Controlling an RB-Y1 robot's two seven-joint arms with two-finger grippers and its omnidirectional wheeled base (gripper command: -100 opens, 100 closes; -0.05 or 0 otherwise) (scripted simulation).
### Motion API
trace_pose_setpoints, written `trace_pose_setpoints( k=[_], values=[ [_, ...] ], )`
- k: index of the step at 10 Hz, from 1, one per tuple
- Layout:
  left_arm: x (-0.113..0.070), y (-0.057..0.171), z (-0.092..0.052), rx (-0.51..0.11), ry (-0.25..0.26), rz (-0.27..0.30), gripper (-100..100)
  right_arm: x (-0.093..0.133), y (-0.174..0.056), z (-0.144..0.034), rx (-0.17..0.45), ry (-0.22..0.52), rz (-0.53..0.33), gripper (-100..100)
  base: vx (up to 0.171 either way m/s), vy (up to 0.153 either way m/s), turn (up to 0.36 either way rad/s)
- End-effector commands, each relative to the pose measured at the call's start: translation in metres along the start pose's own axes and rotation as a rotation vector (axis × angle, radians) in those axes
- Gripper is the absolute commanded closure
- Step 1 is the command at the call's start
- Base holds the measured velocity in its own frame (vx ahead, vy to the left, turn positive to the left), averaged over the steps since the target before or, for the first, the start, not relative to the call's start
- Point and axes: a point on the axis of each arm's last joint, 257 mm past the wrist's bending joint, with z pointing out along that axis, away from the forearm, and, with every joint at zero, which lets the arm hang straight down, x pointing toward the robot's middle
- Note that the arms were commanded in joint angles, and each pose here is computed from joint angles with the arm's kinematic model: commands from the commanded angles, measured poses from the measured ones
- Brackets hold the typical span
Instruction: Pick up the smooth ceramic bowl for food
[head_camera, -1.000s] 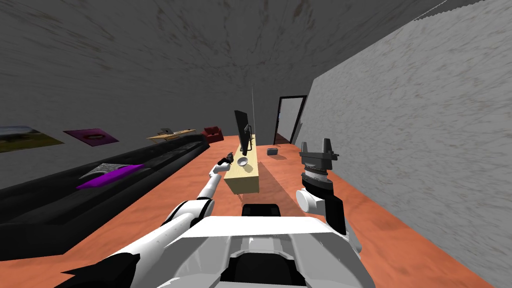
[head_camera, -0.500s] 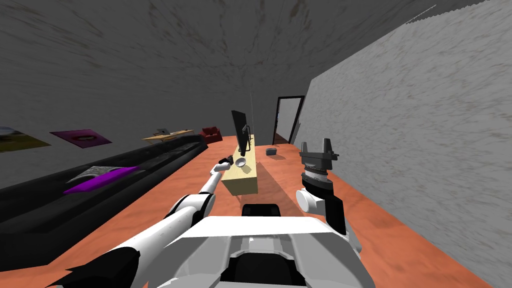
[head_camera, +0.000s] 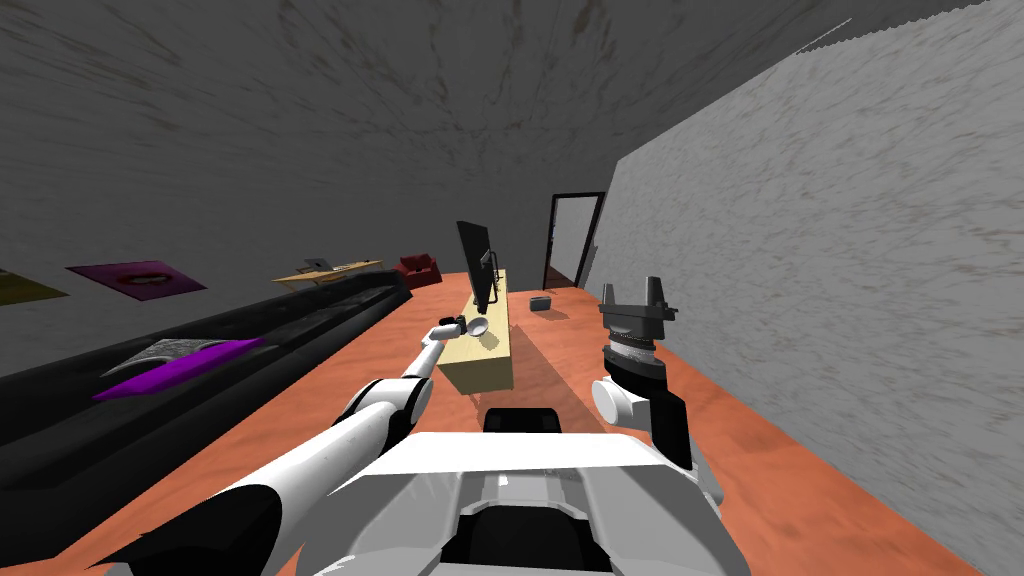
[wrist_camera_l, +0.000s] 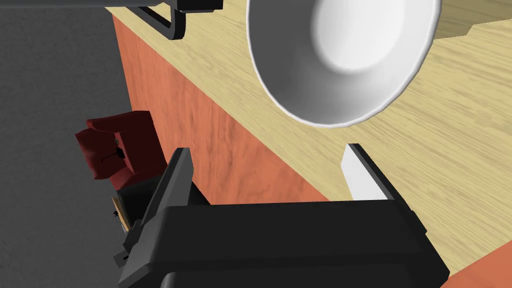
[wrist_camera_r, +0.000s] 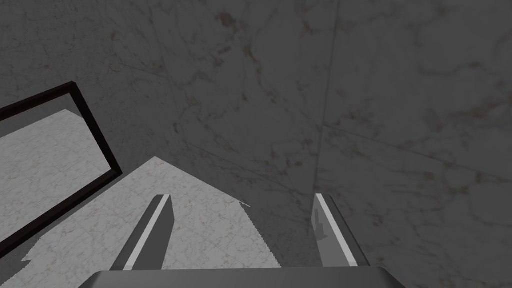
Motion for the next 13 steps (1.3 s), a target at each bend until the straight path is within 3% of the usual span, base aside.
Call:
trace_pose_setpoints(
  k=[1, 7, 8, 11, 13],
  values=[
    [-0.001, 0.01, 0.0, -0.033, -0.008, -0.014, -100, 0.0, 0.0, 0.0, 0.0, 0.0, 0.0, 0, 0.028, -0.032, -0.023],
    [-0.026, 0.078, 0.001, -0.285, -0.088, -0.129, -100, 0.0, 0.0, 0.0, 0.0, 0.0, 0.0, 0, 0.057, -0.044, -0.053],
    [-0.026, 0.078, 0.001, -0.285, -0.088, -0.129, -100, 0.0, 0.0, 0.0, 0.0, 0.0, 0.0, 0, 0.053, -0.031, -0.01],
    [-0.038, 0.114, -0.006, -0.394, -0.131, -0.177, -100, 0.0, 0.0, 0.0, 0.0, 0.0, 0.0, 0, 0.057, -0.026, -0.045],
    [-0.041, 0.126, -0.009, -0.423, -0.142, -0.188, -100, 0.0, 0.0, 0.0, 0.0, 0.0, 0.0, 0, 0.052, -0.017, -0.017]
  ],
)
